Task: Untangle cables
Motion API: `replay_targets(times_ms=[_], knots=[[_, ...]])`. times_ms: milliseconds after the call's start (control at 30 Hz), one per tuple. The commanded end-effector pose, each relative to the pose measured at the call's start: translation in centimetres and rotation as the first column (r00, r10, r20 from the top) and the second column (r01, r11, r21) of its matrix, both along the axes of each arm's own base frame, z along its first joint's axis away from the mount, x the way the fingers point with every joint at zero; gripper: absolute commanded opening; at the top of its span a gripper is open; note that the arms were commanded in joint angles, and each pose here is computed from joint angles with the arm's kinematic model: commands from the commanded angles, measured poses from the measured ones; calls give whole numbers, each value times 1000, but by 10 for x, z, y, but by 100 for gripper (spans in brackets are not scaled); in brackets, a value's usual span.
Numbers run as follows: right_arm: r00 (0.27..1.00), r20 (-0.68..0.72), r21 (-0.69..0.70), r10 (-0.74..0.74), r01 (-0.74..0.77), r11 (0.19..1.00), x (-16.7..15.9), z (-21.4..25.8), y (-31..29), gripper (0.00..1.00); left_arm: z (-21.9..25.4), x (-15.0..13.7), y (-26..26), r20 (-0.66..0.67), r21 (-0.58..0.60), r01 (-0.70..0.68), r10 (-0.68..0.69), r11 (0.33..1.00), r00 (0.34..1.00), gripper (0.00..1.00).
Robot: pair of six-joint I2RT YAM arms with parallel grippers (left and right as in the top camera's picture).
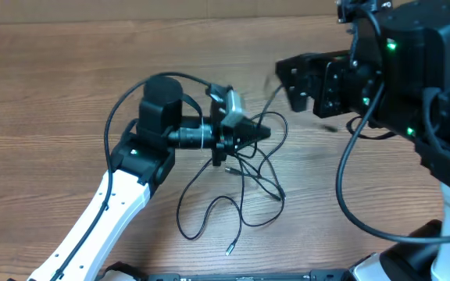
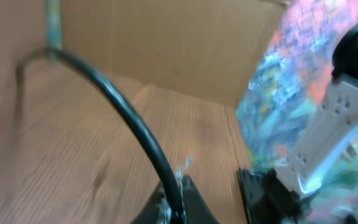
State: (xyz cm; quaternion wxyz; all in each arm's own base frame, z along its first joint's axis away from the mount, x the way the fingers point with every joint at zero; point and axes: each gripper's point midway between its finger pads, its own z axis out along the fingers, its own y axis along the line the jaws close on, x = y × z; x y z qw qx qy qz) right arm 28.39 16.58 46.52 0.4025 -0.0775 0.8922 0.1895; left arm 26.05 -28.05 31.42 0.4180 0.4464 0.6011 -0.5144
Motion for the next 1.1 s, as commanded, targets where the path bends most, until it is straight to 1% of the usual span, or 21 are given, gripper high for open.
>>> replay_targets(times_ms=[0,67,200,267,333,433,500,533,633,733,767,833,867,1067], knots=[[999,-33,-46,-29,27,999,5,-14,-5,100,64,14,19,-120,-106,-132,119,986,986,4],[998,-53,-58,-29,26,998,6,-21,-4,100,80,26,33,-174,-129,-215,192,968,966,4],[997,-75,-72,-30,24,997,8,-29,-4,100,107,39,62,-274,-171,-315,262,933,925,4],[997,-78,-74,-29,24,997,8,-30,-3,100,115,48,77,-336,-182,-377,302,908,892,4],[997,-77,-77,-13,7,997,7,-30,-2,100,119,59,93,-434,-190,-453,340,871,834,4],[993,-68,-92,97,-103,990,1,-30,8,100,120,73,112,-585,-189,-543,351,818,731,4],[972,-55,-100,229,-233,967,-8,-29,21,100,126,80,123,-707,-201,-601,310,773,635,4],[963,-50,-102,265,-269,958,-10,-28,25,100,132,79,124,-733,-219,-601,276,769,621,4],[915,-31,-106,401,-402,909,-19,-27,39,100,152,73,123,-771,-283,-582,180,762,611,4],[833,-3,-95,554,-552,829,-31,-25,57,100,170,66,122,-781,-339,-555,101,759,616,4],[791,12,-86,612,-609,789,-37,-24,64,100,176,63,122,-783,-355,-545,76,760,617,4],[738,34,-78,674,-670,738,-42,-23,73,100,181,57,119,-788,-370,-525,41,767,615,4],[720,43,-75,693,-689,721,-42,-23,77,100,182,55,117,-787,-373,-512,30,774,617,4],[686,65,-31,725,-725,688,-38,-21,91,100,177,48,108,-792,-349,-473,16,809,611,4]])
